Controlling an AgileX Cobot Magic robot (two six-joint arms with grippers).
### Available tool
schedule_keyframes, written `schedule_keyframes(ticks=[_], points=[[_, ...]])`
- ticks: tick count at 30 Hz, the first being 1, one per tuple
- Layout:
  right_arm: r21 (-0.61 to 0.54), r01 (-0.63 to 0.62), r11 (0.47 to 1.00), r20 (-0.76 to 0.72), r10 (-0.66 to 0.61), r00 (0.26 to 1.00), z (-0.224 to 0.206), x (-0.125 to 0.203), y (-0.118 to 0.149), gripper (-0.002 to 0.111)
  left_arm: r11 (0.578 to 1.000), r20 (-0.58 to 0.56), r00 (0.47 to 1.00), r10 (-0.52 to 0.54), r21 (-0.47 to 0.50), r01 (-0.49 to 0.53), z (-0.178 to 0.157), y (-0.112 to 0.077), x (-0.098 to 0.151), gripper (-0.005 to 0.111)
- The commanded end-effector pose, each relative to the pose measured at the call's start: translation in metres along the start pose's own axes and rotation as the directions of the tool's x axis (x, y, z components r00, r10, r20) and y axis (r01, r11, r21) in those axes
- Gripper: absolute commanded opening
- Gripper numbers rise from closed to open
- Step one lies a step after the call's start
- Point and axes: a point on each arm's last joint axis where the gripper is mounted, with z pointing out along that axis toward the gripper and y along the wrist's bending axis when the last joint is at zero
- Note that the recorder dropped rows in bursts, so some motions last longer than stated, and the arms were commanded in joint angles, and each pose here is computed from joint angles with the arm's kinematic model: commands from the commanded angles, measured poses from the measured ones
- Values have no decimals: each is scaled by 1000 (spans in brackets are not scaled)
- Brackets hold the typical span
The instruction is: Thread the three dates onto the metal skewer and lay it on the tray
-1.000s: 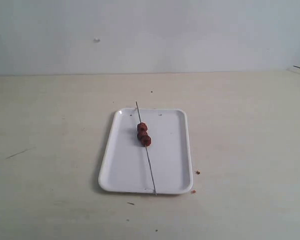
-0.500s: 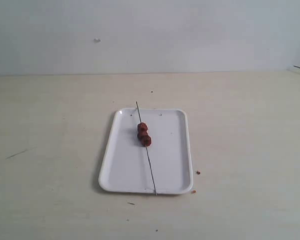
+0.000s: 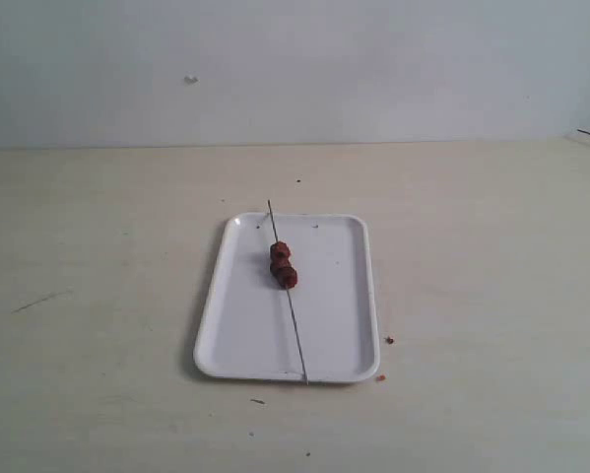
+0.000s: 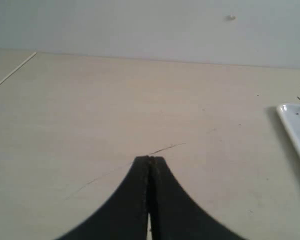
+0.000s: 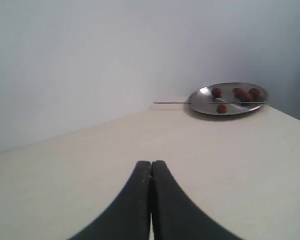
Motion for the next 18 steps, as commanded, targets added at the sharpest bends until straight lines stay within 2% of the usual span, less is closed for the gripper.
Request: schedule_keyframes(ticks=[1,7,11,13,18], points=[[-173,154,973,47,-148,988,-3,-4,16,0,1000,10,1000,-2,-3,2,0,0,0,0],[-266,158,951,92,-138,986,-9,-6,24,0,1000,10,1000,-2,-3,2,0,0,0,0],[-241,186,953,94,-168,981,-11,-5,22,0,1000,10,1000,-2,-3,2,0,0,0,0],[-225,138,964,95,-119,988,-12,-5,20,0,1000,10,1000,-2,-3,2,0,0,0,0],[-219,167,961,98,-149,984,-13,-5,20,0,1000,10,1000,-2,-3,2,0,0,0,0]])
